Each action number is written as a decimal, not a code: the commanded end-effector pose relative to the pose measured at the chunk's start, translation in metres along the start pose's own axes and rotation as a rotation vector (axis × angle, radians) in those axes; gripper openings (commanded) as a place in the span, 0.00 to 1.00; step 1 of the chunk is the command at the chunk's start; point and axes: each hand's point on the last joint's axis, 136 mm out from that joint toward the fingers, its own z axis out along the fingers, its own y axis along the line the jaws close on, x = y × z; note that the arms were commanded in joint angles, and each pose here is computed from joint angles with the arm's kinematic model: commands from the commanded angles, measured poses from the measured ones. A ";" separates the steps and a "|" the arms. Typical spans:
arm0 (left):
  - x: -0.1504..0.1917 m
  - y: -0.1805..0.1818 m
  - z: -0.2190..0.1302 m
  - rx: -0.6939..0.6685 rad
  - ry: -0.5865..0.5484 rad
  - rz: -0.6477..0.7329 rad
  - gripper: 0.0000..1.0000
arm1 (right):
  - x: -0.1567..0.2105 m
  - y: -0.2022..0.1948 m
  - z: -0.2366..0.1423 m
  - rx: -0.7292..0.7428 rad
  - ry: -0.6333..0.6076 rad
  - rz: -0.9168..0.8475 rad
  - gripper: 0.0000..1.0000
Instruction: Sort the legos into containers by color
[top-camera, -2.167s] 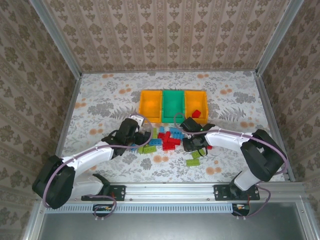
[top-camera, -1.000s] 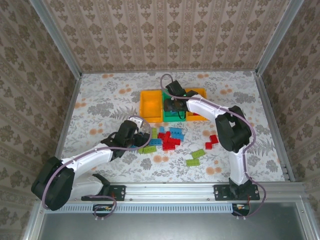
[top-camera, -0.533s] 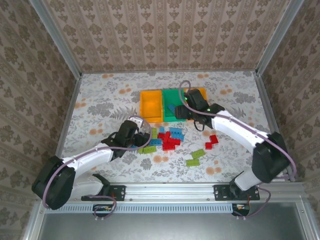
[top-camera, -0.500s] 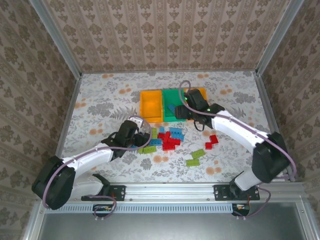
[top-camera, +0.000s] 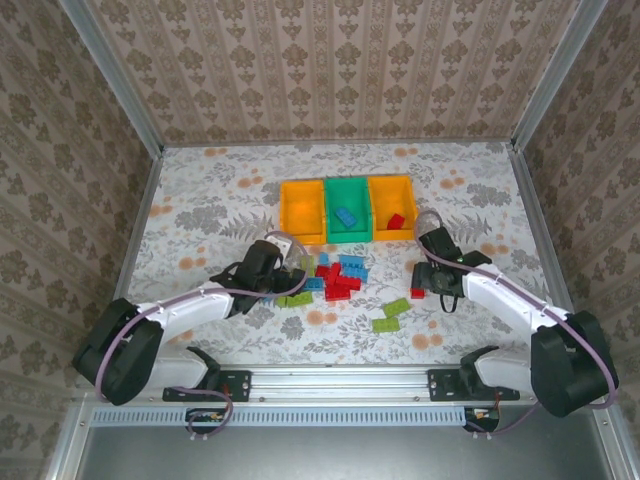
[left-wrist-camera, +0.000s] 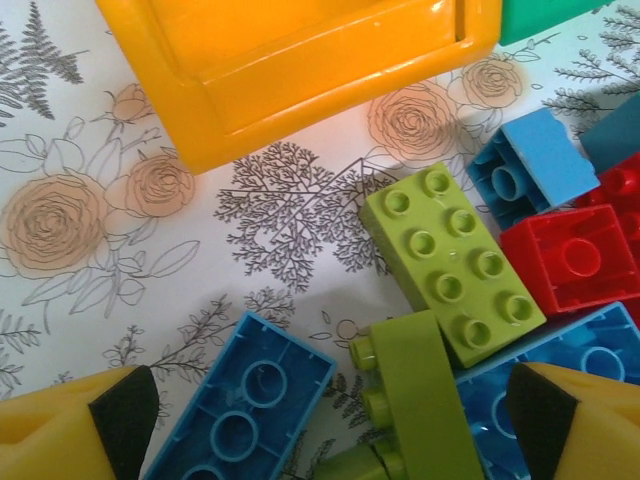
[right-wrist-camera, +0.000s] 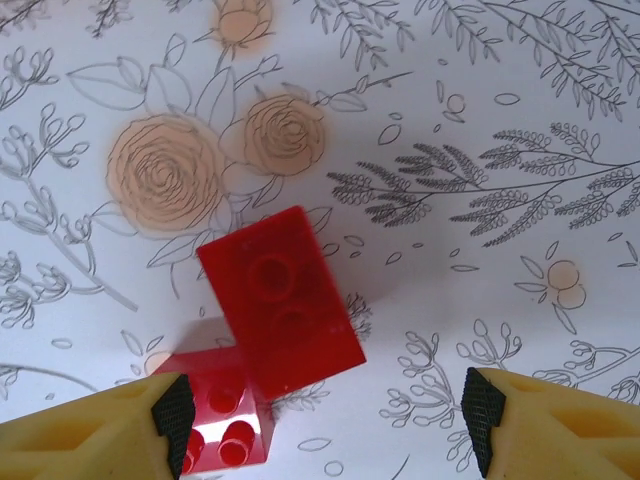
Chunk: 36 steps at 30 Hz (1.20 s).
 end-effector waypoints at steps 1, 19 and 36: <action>-0.018 -0.009 -0.003 0.027 -0.042 -0.011 0.94 | -0.006 0.010 0.005 -0.030 0.016 0.004 0.75; -0.018 -0.009 -0.001 0.018 -0.041 0.001 0.95 | -0.035 0.027 0.004 -0.057 -0.035 -0.023 0.32; -0.020 -0.020 -0.001 0.019 -0.019 0.026 1.00 | -0.178 0.123 -0.024 -0.265 -0.212 -0.073 0.29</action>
